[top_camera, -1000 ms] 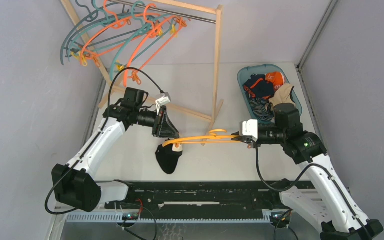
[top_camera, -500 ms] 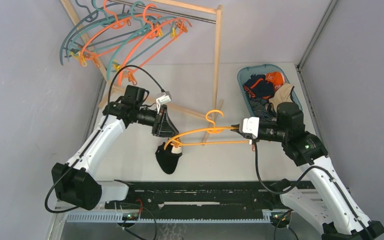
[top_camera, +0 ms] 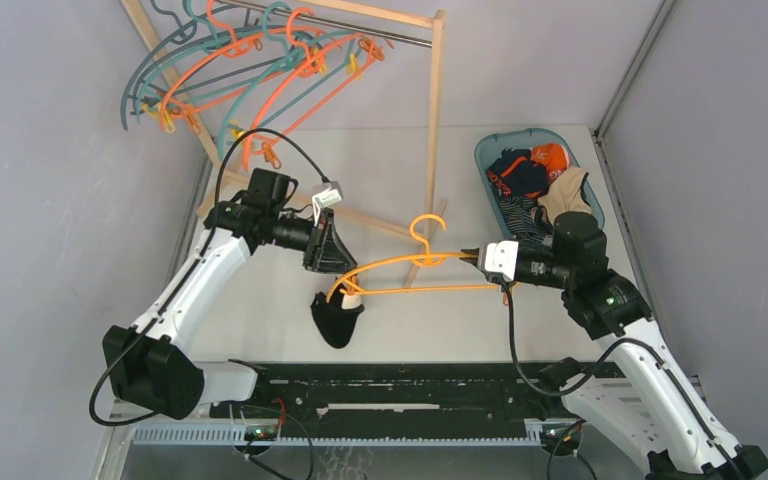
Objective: Remove the underwear clipped to the hanger
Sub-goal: Remove the underwear from the hanger.
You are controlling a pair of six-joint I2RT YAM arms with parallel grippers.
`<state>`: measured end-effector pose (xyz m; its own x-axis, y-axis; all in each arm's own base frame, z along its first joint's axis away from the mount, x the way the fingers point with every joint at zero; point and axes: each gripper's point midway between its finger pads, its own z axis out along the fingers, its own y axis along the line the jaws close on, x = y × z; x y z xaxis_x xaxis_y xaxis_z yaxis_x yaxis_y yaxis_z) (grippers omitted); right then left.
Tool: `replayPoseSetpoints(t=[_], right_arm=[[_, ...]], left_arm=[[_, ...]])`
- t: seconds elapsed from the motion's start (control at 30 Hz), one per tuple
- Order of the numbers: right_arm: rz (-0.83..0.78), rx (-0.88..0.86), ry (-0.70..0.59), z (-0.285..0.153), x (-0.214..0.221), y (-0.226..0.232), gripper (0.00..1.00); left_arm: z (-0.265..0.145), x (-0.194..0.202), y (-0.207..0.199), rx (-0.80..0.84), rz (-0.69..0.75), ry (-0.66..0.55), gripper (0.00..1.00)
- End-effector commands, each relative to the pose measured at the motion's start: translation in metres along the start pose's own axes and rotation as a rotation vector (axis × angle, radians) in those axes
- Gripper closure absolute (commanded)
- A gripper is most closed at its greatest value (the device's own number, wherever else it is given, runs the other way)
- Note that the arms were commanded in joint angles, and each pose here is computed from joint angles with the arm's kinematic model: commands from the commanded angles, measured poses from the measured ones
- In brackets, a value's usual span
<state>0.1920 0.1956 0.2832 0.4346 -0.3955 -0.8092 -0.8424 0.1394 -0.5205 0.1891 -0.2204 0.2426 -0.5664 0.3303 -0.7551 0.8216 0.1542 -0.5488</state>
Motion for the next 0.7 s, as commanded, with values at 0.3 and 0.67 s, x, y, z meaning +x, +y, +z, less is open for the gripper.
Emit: replayPoseSetpoints(t=[0.3,0.67], right_arm=[[-0.054,0.165,-0.108,-0.005,-0.015,-0.016,1.0],[-0.037,0.081,-0.126,-0.005,-0.014,0.0,1.0]], left_arm=[[0.0,-0.013,-0.005,-0.029,0.037,-0.1,1.0],[-0.029,-0.052,0.008,-0.185,0.101,-0.225,1.0]])
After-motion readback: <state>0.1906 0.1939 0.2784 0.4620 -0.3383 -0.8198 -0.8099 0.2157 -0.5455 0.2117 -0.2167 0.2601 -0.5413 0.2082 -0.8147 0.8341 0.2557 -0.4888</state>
